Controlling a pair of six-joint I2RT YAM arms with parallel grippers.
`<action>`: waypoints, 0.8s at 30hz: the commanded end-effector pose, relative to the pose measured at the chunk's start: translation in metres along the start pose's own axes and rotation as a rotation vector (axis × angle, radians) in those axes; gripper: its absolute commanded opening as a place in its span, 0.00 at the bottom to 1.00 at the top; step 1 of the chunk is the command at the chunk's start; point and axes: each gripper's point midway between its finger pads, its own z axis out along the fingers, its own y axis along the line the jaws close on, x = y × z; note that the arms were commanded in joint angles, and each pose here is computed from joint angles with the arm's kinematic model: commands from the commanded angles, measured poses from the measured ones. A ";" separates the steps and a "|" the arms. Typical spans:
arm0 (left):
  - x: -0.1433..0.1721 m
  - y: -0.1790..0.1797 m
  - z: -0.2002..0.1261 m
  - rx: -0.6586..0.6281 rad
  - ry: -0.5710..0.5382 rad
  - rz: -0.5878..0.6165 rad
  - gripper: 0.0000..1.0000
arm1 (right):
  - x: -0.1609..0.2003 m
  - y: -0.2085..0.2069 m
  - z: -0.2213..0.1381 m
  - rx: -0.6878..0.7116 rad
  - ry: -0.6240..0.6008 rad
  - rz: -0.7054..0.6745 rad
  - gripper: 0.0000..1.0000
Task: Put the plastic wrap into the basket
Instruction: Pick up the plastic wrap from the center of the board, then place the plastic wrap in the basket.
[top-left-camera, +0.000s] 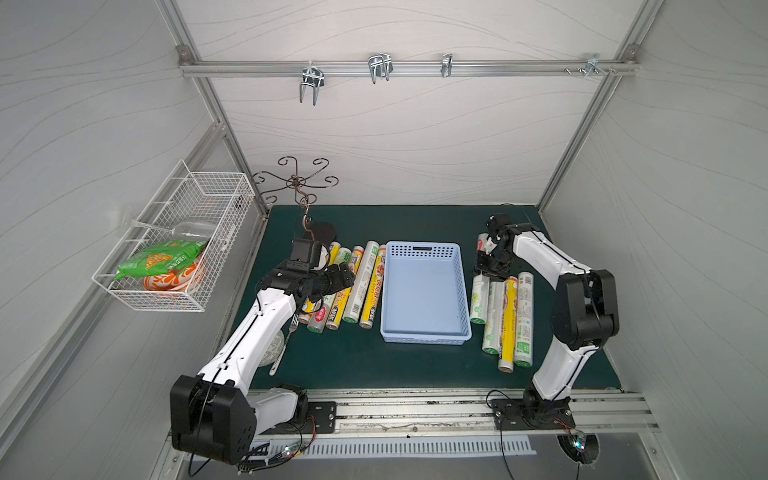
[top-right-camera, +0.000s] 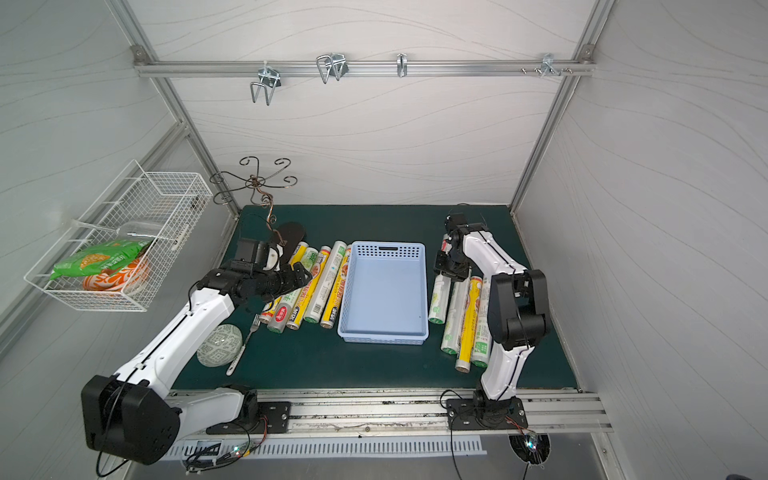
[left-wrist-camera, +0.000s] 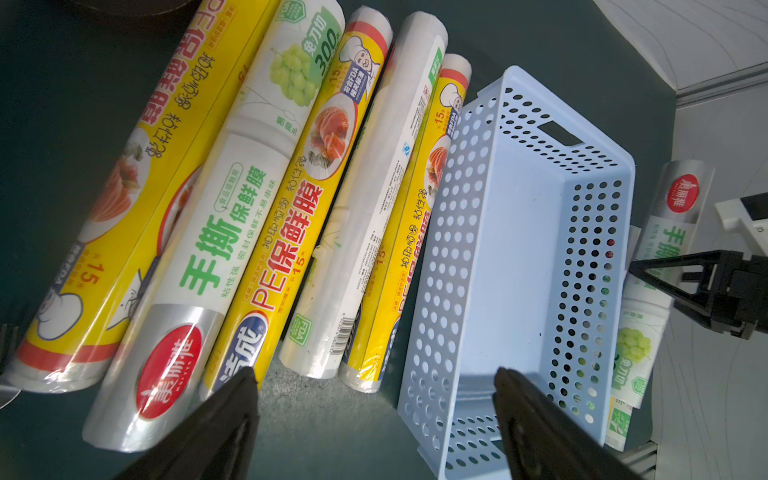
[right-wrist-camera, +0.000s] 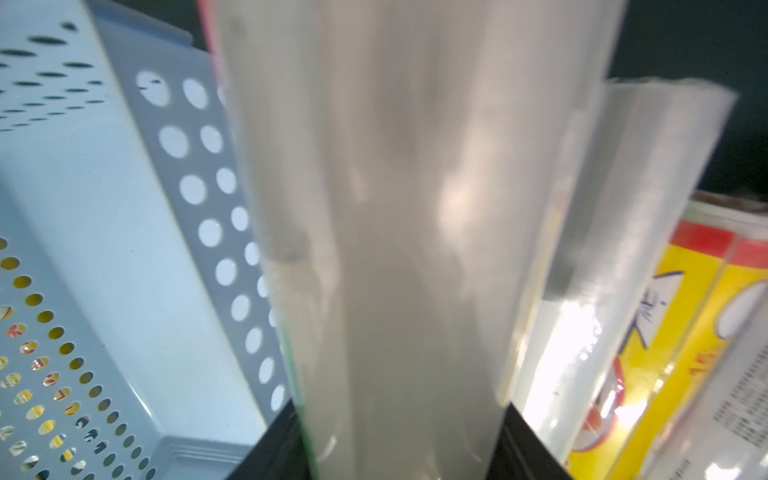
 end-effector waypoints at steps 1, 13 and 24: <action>-0.015 -0.013 -0.013 0.031 -0.056 0.020 0.91 | 0.003 -0.007 -0.038 0.046 -0.010 -0.031 0.36; -0.016 -0.014 -0.021 0.030 -0.069 0.031 0.92 | 0.013 0.052 -0.092 -0.118 -0.037 -0.099 0.35; -0.014 -0.013 -0.026 0.027 -0.076 0.038 0.92 | 0.036 0.133 -0.090 -0.210 0.022 -0.188 0.35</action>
